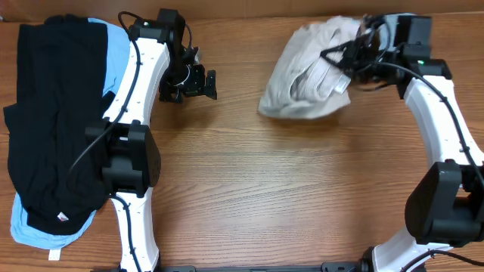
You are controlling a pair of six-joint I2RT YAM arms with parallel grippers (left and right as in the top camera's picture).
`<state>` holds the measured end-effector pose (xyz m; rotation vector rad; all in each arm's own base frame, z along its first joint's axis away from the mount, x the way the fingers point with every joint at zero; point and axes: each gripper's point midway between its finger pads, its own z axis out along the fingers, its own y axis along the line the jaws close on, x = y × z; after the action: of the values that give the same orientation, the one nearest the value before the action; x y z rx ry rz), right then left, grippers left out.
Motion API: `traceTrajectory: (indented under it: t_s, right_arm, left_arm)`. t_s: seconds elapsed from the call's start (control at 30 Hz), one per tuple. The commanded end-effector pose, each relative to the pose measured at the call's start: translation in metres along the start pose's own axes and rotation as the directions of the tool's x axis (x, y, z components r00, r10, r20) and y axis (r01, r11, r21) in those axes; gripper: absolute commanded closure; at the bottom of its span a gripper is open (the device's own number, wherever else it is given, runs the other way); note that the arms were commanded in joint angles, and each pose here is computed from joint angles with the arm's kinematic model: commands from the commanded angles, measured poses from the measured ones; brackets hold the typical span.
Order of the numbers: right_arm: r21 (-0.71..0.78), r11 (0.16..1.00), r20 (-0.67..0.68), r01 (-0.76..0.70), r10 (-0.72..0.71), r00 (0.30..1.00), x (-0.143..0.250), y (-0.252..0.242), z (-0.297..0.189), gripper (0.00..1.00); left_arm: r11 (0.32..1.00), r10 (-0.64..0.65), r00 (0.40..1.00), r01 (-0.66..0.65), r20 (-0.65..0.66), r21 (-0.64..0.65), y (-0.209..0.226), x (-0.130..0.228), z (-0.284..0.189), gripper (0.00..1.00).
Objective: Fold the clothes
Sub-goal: 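Lift the folded shorts with the right gripper and carry them onto the jeans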
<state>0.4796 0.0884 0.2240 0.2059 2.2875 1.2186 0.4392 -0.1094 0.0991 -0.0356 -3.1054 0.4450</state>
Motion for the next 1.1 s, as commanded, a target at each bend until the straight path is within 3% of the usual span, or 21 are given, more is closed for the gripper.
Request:
traceTrajectory:
  t_s: [0.0, 0.2, 0.33, 0.53, 0.77, 1.07]
  right_arm:
    - [-0.148, 0.988, 0.125, 0.047, -0.029, 0.992, -0.035, 0.057, -0.049, 0.96]
    - [-0.225, 0.971, 0.374, 0.078, 0.012, 0.927, -0.099, 0.081, -0.108, 0.96]
    - [-0.185, 0.982, 0.553, -0.046, 0.143, 0.821, -0.140, 0.052, -0.147, 0.96]
    - [-0.120, 0.980, 0.705, -0.161, 0.198, 0.681, -0.167, 0.013, -0.173, 0.96]
    - [-0.169, 0.976, 0.775, -0.141, 0.220, 0.593, -0.195, -0.006, -0.173, 0.96]
    - [-0.238, 0.966, 0.806, -0.098, 0.253, 0.535, -0.220, -0.056, -0.148, 0.96]
  left_arm:
    - [0.999, 0.036, 0.999, -0.036, 0.035, -0.002, -0.005, -0.005, -0.010, 0.00]
    - [0.999, 0.037, 0.998, -0.037, 0.040, -0.002, -0.006, -0.006, -0.010, 0.00]
    - [0.999, 0.037, 0.998, -0.036, 0.044, -0.025, -0.002, -0.007, -0.010, 0.00]
    - [0.999, 0.038, 0.998, -0.036, 0.044, -0.028, -0.001, -0.007, -0.010, 0.00]
    - [0.998, 0.038, 0.998, -0.035, 0.048, -0.059, 0.004, -0.008, -0.010, 0.00]
    - [0.996, 0.042, 0.997, -0.037, 0.070, -0.077, 0.007, -0.014, -0.010, 0.00]
